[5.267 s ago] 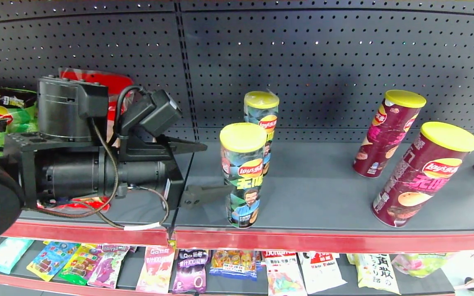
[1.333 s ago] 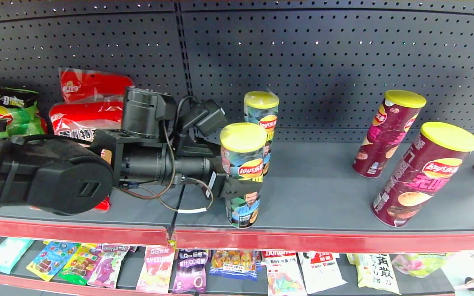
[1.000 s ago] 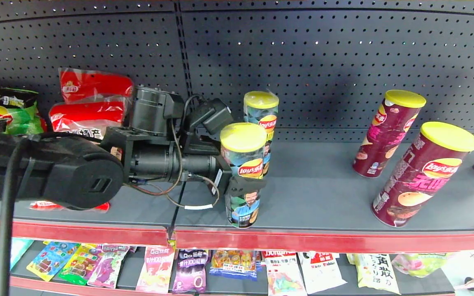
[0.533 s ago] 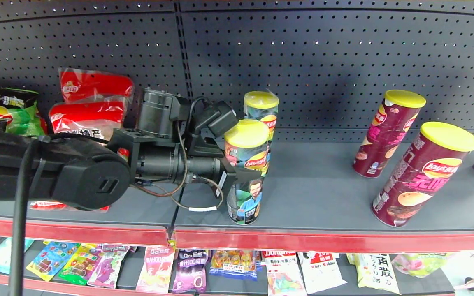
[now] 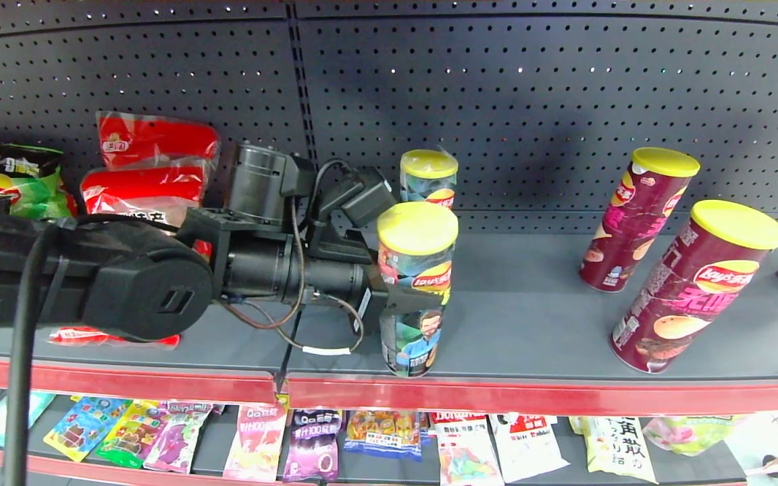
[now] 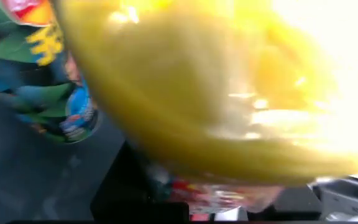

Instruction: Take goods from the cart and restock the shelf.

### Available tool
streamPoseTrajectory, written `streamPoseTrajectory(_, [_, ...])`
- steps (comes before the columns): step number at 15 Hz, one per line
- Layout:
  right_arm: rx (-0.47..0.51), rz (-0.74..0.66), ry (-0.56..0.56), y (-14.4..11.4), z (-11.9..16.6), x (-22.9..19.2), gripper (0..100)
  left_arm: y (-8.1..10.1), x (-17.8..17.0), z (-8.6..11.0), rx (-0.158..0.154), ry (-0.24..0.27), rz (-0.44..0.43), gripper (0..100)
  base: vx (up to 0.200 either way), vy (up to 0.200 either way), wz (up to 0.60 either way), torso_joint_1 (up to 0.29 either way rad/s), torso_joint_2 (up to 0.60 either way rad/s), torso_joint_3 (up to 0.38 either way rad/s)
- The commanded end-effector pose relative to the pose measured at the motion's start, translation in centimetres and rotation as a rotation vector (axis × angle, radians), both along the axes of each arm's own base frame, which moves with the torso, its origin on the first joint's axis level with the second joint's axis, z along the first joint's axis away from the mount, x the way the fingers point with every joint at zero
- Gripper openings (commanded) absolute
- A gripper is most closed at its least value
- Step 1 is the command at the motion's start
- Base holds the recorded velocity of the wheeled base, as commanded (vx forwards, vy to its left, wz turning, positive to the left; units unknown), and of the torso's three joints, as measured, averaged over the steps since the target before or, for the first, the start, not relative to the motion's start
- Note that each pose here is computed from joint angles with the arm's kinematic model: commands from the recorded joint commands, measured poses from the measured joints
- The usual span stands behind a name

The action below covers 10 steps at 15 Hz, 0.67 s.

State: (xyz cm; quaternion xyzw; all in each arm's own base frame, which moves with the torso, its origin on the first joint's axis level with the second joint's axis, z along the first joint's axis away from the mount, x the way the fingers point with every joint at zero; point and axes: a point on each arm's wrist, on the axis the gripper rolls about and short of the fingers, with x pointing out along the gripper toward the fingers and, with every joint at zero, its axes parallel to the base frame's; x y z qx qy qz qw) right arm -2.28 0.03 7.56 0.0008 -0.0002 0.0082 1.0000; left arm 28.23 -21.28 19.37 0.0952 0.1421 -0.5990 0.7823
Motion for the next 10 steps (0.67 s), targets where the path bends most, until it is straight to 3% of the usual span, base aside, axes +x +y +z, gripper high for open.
streamPoseTrajectory(1, [0.000,0.000,-0.001,0.0,0.0,0.0,100,-0.1,0.2,1.0,0.016,-0.014,-0.052,0,0.000,0.000,0.00,0.000,0.00,0.000])
streamPoseTrajectory(3, [0.000,0.000,-0.001,0.0,0.0,0.0,100,-0.1,1.3,1.4,0.046,-0.050,-0.130,0,0.000,0.000,0.00,0.000,0.00,0.000])
streamPoseTrajectory(5, [0.000,0.000,-0.001,0.0,0.0,0.0,100,-0.3,2.5,1.4,0.058,-0.089,-0.159,0,0.000,0.000,0.00,0.000,0.00,0.000])
streamPoseTrajectory(10, [0.000,0.000,-0.001,0.0,0.0,0.0,100,-0.8,4.2,0.7,0.041,-0.082,-0.180,0,0.000,0.000,0.00,0.000,0.00,0.000])
